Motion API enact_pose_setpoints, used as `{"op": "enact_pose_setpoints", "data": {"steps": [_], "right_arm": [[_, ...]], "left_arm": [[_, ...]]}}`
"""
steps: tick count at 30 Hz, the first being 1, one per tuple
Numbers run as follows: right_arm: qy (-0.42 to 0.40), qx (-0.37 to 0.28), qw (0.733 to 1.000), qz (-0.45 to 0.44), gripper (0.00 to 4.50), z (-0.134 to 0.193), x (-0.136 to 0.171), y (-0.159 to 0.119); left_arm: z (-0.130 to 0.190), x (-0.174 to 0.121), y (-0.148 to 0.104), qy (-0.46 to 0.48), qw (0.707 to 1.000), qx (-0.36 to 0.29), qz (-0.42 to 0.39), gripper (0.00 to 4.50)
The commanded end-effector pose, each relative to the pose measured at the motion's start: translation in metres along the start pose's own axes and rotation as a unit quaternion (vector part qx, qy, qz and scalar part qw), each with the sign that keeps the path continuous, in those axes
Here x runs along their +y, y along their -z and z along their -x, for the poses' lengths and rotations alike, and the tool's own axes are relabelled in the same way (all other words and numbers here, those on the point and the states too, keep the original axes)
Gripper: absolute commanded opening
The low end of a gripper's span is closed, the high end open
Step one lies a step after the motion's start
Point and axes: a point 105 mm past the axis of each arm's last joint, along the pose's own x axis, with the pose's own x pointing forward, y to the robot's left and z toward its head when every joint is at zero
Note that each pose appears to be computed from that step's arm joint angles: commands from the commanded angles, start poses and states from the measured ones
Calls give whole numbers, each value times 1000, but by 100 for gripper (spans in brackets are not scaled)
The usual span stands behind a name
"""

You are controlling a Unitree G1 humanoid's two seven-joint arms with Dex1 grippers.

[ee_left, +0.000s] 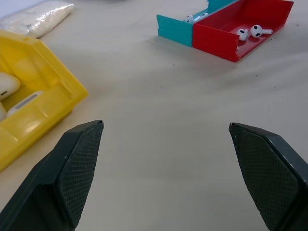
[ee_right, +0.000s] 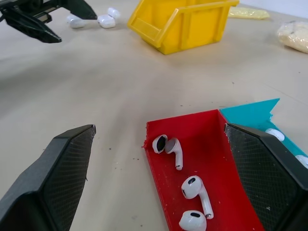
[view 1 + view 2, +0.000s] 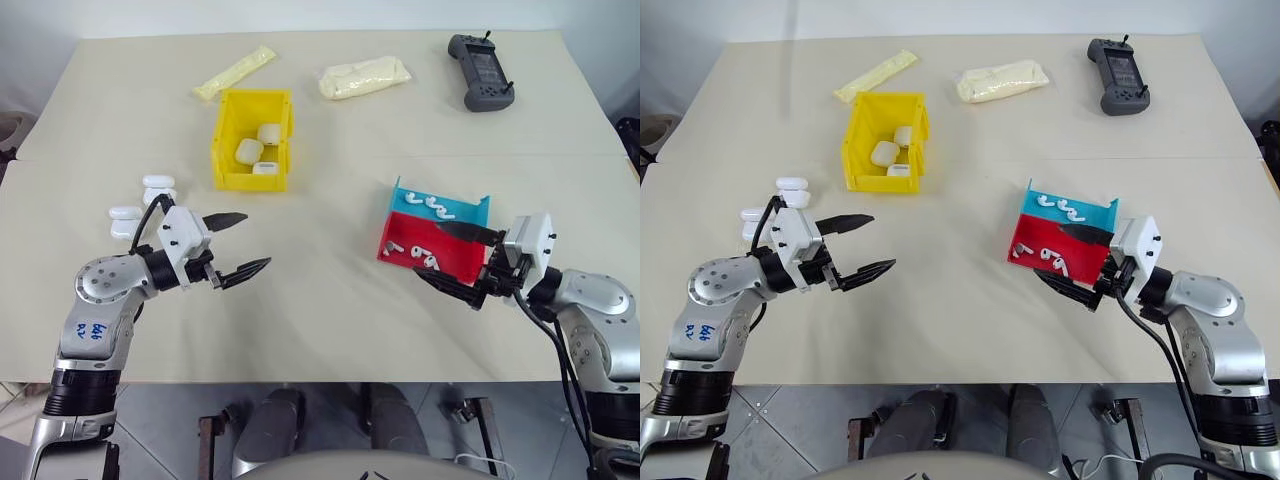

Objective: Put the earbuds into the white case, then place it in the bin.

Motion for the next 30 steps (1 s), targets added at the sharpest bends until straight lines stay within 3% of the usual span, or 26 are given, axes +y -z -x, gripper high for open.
{"op": "enact_pose_setpoints", "data": {"steps": [1,7,11,15,20,25,30], "right_arm": [[-4,-12,1000,19,450,5,0,-11],[-33,-27,999,14,450,-3,6,-6],[-56,-67,996,27,450,-24,10,-11],[-74,-104,991,40,450,-46,14,-19],[-101,-138,984,59,450,-76,22,-29],[-116,-142,981,57,450,-84,24,-29],[-122,-134,982,57,450,-82,23,-27]], "left_arm": [[0,5,-5,-8,1000,-6,-15,445],[20,10,-5,-76,997,-17,9,445],[56,15,9,-191,981,-1,43,445],[99,18,20,-332,941,18,72,445],[162,3,37,-498,855,63,130,445],[180,-8,43,-551,809,73,191,445],[176,-1,41,-552,803,89,206,445]]}}
